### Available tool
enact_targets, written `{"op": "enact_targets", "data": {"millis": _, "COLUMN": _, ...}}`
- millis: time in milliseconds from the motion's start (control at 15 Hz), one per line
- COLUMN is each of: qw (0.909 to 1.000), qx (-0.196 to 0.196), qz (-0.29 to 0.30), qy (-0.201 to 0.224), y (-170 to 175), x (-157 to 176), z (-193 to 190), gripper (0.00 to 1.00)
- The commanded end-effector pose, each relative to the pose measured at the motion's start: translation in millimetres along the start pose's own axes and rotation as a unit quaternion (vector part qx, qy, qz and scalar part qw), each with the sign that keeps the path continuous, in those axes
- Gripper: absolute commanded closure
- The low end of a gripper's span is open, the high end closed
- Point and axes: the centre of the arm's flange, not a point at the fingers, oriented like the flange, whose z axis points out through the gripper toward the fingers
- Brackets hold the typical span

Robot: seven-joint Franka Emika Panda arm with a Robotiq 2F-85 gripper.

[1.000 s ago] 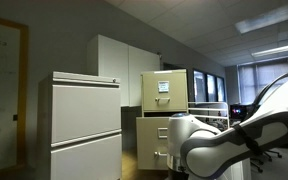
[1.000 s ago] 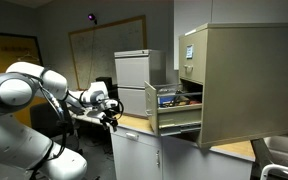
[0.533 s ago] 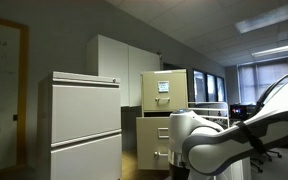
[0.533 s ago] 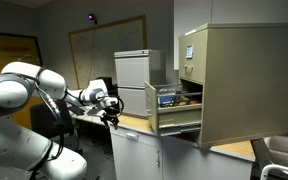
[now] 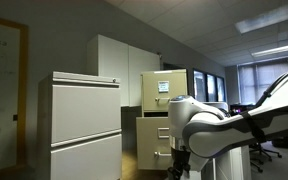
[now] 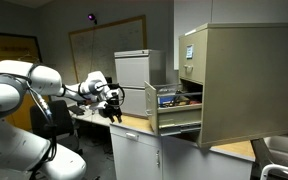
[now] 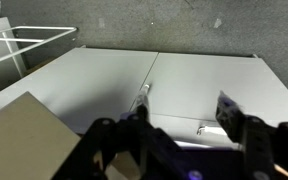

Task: Close the bottom drawer

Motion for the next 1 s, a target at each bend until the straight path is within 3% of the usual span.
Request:
{"op": "enact_targets", "data": {"millis": 0, "qw": 0.9968, "qx": -0.080, "qz": 0.007, "qy": 0.004, "y": 9, "x": 27, "z": -20, "gripper": 0.58}}
{"op": "enact_targets", "data": {"millis": 200, "qw": 0.9852, "qx": -0.169, "qz": 0.003, "qy": 0.027, "y": 23, "x": 50, "z": -26, "gripper": 0.81}}
{"op": "enact_targets", "data": {"millis": 333, "qw": 0.9728, "qx": -0.228, "qz": -0.003, "qy": 0.041, "y": 34, "x": 64, "z": -29, "gripper": 0.97}}
{"op": "enact_targets", "data": {"millis": 600, "qw": 0.9370, "qx": -0.341, "qz": -0.017, "qy": 0.075, "y": 55, "x": 88, "z": -24, "gripper": 1.00}}
{"op": "enact_targets", "data": {"millis": 800, "qw": 0.8989, "qx": -0.423, "qz": -0.030, "qy": 0.109, "y": 71, "x": 112, "z": -14, "gripper": 1.00}}
{"op": "enact_targets", "data": {"millis": 933, "qw": 0.8917, "qx": -0.435, "qz": -0.034, "qy": 0.121, "y": 89, "x": 134, "z": -2, "gripper": 1.00}}
